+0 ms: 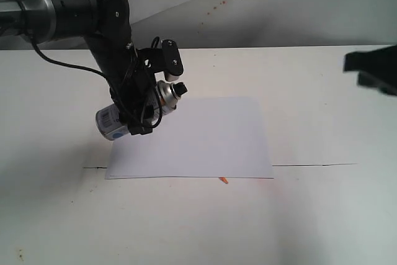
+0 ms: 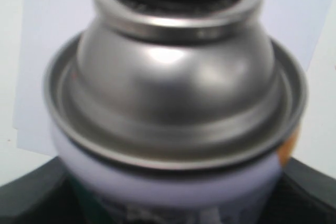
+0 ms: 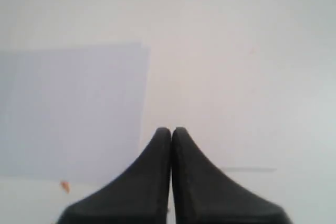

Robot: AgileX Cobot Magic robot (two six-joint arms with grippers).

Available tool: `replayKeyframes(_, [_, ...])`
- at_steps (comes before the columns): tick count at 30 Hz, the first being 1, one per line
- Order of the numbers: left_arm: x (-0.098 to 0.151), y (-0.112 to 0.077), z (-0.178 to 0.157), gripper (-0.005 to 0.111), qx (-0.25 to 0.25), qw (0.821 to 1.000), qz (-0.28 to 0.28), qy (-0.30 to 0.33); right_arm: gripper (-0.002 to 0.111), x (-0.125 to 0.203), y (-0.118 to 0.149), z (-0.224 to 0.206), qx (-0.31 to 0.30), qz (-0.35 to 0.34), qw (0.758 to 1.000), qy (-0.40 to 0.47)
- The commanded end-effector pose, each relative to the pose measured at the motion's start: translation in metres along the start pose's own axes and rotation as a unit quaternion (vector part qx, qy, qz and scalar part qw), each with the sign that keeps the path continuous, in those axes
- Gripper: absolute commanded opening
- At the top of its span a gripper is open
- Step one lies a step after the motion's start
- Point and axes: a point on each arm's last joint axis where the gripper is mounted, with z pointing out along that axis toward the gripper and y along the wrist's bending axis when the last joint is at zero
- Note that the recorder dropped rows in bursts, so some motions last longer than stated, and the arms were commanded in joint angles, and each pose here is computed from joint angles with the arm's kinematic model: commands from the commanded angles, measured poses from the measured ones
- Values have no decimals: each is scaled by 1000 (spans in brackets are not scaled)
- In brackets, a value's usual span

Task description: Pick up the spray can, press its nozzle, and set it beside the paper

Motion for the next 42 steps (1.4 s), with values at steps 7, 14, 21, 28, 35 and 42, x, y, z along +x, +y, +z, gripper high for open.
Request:
replayKeyframes(7, [-2,0,-6,0,-1,1000,-2,-3,0,12,13,65,-28,77,994,68])
replayKeyframes(14, [-7,-4,-7,0,-1,1000,18,-4,0,-1,9,69,-16,81,997,-8])
replayKeyframes(21, [-8,-6,-7,0,0,1000,28,7,0,-39,26,71,-50,46,997,19])
replayKeyframes(28, [-5,-8,-8,0,12,999,29,21,0,-111,16,89,-102,77,987,101])
replayKeyframes(35, [-4,-6,-8,0,3,999,35,26,0,-115,-10,142,-273,164,924,213])
replayKeyframes(42, [-8,-1,-8,0,-24,999,35,5,0,-93,28,173,-336,156,891,261])
